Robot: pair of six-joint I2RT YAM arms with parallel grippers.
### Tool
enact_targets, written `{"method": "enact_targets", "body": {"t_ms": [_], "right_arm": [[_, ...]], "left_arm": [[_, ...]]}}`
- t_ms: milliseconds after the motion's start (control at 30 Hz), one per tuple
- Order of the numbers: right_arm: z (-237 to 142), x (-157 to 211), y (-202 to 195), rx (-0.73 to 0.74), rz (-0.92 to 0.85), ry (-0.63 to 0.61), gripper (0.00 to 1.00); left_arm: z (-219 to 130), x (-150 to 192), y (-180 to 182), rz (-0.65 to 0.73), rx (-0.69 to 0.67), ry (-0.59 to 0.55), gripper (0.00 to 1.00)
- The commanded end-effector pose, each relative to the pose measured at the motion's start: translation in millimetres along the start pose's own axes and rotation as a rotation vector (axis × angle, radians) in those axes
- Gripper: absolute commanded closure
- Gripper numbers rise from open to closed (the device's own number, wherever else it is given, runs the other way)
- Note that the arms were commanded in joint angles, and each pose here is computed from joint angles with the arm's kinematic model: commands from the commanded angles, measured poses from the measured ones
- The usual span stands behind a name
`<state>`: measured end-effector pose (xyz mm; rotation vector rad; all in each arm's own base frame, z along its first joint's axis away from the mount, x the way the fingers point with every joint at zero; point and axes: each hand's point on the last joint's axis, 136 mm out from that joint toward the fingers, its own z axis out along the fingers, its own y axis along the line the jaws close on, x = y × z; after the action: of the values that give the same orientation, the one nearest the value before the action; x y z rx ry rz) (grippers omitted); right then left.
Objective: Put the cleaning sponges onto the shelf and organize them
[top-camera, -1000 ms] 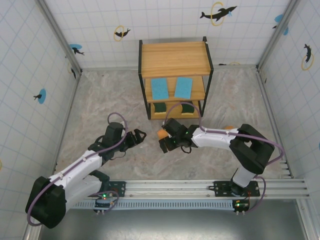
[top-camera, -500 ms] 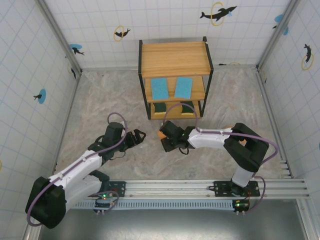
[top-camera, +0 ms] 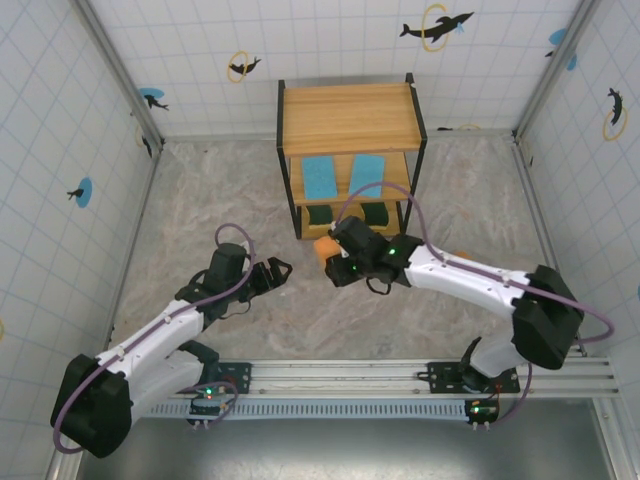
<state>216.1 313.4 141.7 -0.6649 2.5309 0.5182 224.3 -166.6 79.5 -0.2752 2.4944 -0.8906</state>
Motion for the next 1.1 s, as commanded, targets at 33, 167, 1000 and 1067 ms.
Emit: {"method": "enact_targets", "body": {"t_ms": [33,167,1000,1067], "right_arm": [[-62,-22,9,-0.017,-0.019,-0.026,0.60],[-118,-53,7,0.033,-0.022,-0.105,0.61],[-255,-217,-66,0.242,0.065,-0.484,0.60],[-252,-223,-74,0.266,0.071,-0.492,0.60]], "left_arm": [[-6,-15,-17,0.042,0.029,-0.033,0.02],[-4,-19,-25,0.059,0.044,-0.031,0.02],[-5,-22,-36,0.082,0.076,-0.020,0.03],[-6,-22,-36,0.081,0.074,-0.018,0.02]]}}
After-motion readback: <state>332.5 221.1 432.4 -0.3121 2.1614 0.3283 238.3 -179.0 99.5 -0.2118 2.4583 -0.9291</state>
